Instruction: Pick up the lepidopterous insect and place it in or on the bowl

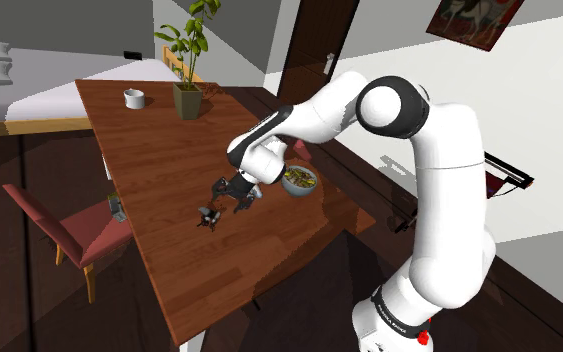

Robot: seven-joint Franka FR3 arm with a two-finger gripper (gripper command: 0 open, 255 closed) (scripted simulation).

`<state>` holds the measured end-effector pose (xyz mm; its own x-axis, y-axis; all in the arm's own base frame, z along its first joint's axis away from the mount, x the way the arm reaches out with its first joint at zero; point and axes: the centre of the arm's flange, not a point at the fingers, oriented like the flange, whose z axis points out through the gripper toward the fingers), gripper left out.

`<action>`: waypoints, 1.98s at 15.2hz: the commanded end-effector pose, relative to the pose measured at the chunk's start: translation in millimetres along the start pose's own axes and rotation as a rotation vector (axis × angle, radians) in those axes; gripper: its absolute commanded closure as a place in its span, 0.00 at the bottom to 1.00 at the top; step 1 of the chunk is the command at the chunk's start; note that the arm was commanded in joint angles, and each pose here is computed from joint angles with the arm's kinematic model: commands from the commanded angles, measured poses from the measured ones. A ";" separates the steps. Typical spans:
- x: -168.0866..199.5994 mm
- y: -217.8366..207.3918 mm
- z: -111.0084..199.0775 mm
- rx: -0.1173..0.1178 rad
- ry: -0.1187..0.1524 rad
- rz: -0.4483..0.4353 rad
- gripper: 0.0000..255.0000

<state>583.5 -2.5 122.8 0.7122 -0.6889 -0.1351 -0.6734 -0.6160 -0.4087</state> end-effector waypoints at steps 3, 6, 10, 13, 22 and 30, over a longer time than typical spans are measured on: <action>0.5 2.0 22.4 0.002 0.001 0.003 0.00; 0.5 2.0 30.7 0.002 0.001 0.003 0.00; 0.5 2.0 30.7 0.002 0.001 0.003 0.00; 0.5 2.0 30.7 0.002 0.001 0.003 1.00; 0.5 2.0 30.7 0.002 0.001 0.003 1.00; -5.2 -15.3 -7.4 0.002 0.001 0.003 1.00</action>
<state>588.0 8.2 131.0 0.7104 -0.6908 -0.1348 -0.6746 -0.6137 -0.4102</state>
